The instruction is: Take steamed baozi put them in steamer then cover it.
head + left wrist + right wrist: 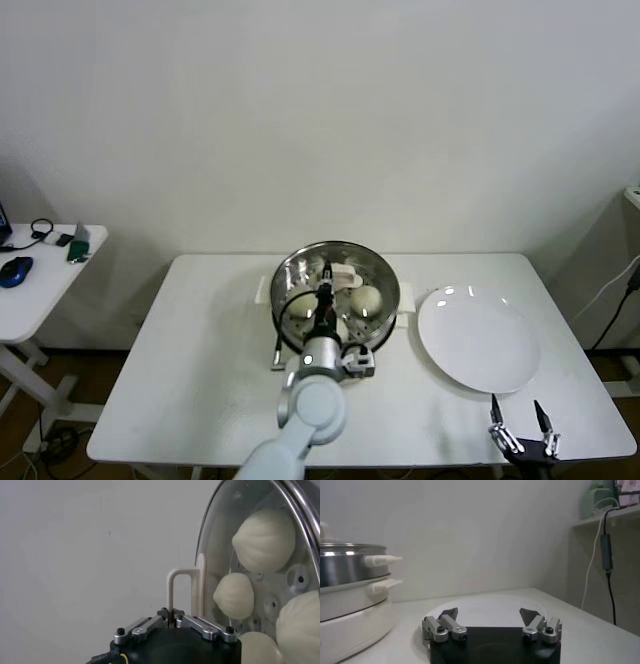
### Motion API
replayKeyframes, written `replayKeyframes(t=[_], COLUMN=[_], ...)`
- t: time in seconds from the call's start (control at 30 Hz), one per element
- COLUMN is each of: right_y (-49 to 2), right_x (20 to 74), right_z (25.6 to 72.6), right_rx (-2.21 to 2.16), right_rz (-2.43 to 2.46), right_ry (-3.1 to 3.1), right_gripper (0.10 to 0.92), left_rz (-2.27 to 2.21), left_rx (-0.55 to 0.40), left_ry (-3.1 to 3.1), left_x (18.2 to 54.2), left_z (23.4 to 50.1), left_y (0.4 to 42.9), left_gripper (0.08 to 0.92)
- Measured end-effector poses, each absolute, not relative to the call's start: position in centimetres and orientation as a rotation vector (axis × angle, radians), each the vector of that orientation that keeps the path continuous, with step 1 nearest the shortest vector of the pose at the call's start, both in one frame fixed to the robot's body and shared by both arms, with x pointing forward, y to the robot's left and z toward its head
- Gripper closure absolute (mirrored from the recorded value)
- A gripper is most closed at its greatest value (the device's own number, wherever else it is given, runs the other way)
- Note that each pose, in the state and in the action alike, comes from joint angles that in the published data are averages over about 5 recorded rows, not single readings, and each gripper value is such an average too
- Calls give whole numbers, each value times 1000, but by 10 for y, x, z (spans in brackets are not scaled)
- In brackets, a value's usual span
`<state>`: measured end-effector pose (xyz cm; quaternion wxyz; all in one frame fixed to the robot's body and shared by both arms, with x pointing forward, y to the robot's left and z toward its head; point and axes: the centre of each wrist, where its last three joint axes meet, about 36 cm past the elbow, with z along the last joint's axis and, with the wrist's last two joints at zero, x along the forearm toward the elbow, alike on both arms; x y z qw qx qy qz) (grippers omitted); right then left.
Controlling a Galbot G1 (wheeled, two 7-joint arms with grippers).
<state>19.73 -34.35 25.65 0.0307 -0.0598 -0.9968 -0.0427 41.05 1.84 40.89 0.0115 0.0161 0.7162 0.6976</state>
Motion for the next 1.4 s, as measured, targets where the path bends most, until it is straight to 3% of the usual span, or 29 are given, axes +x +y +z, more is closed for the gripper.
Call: replayKeyframes(t=[0.37,0.77,1.1,1.4], right_y=[-343,-341,-334,-329], right_x=[199,203,207,214], right_z=[257,258,264,280], right_rx=[-160,-155,-208,-210], right_rz=[-133,-149,-178,-168], right_ry=[-3075,-3060,-3052,-3066], right_gripper=[200,200,200,200], left_rz=[2143,2072,1918,1496], left_rx=[57,138,172,179], left_ry=[2232,2283,2381,2630], left_x=[411,391,370,362], left_z=[417,428,446,468], left_y=[22,29,58,127], left_gripper=[525,201,177,177])
